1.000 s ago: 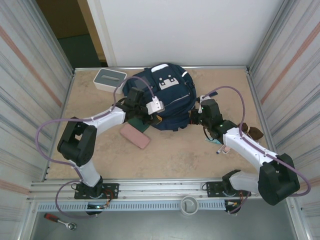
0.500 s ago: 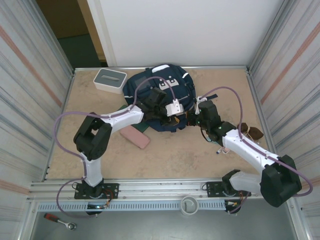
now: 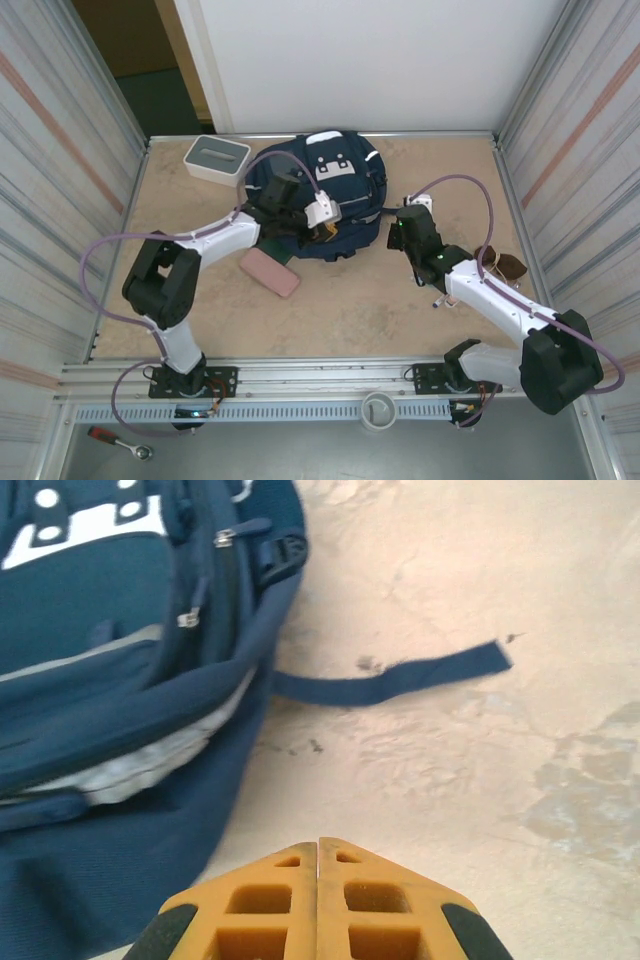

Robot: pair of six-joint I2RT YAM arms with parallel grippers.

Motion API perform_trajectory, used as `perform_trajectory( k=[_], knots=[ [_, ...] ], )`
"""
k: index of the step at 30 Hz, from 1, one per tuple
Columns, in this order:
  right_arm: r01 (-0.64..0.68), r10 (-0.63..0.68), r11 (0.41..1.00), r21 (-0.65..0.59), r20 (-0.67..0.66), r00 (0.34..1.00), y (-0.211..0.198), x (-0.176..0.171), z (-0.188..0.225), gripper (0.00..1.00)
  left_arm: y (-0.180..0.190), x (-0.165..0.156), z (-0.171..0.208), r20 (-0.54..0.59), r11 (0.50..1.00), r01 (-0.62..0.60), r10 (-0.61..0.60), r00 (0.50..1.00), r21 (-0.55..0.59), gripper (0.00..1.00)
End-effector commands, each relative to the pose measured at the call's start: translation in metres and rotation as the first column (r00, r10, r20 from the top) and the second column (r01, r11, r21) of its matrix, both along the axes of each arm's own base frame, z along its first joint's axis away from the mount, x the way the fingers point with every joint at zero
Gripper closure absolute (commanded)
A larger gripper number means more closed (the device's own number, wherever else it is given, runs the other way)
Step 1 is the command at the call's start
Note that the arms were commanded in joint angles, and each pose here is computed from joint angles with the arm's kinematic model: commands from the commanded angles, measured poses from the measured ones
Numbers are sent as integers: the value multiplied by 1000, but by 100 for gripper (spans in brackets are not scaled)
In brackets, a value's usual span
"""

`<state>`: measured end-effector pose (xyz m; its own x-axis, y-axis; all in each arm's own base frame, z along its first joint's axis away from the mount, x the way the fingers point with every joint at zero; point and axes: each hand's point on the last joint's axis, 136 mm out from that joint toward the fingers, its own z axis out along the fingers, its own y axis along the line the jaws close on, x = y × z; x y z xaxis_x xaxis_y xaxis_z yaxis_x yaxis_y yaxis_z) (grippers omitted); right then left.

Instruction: Pack books, pencil case, and school supplies into a backpack

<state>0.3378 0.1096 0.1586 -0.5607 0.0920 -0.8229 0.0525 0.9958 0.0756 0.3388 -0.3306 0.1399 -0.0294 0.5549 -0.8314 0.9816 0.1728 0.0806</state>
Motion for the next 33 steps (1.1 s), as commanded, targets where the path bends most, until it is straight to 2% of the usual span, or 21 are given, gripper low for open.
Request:
perform_trajectory(
  k=[1,3,5,8,11,13,15,24,30,33],
  knots=[
    [31,-31,998,-63,5,1000,-13,3,-2,100,-1,-2,45,85,992,50,-40,996,-119,100],
    [-136,136,989,50,7,991,17,6,-2,100,0,-4,44,94,992,59,-48,994,-115,100],
    [-304,308,928,216,16,951,46,3,1,100,-1,-5,43,97,991,67,-56,994,-115,100],
    [-476,496,794,378,50,867,78,-7,10,75,-2,-5,41,92,990,75,-64,994,-120,100],
    [-540,584,715,443,45,810,94,-9,7,63,-3,-6,41,87,989,77,-67,994,-122,100],
    [-551,614,677,488,40,789,101,-5,3,51,-2,-5,41,87,990,74,-64,994,-120,100],
    [-551,625,651,522,44,780,106,0,0,46,-2,-6,40,86,990,73,-64,994,-118,100],
    [-564,638,638,524,50,768,112,22,-11,38,-1,-6,39,83,991,71,-61,995,-114,100],
    [-555,602,703,446,44,798,107,33,-11,39,0,-7,38,80,992,68,-59,995,-108,100],
    [-557,609,702,444,33,793,109,34,-14,39,0,-7,37,83,993,66,-57,995,-101,100]
  ],
)
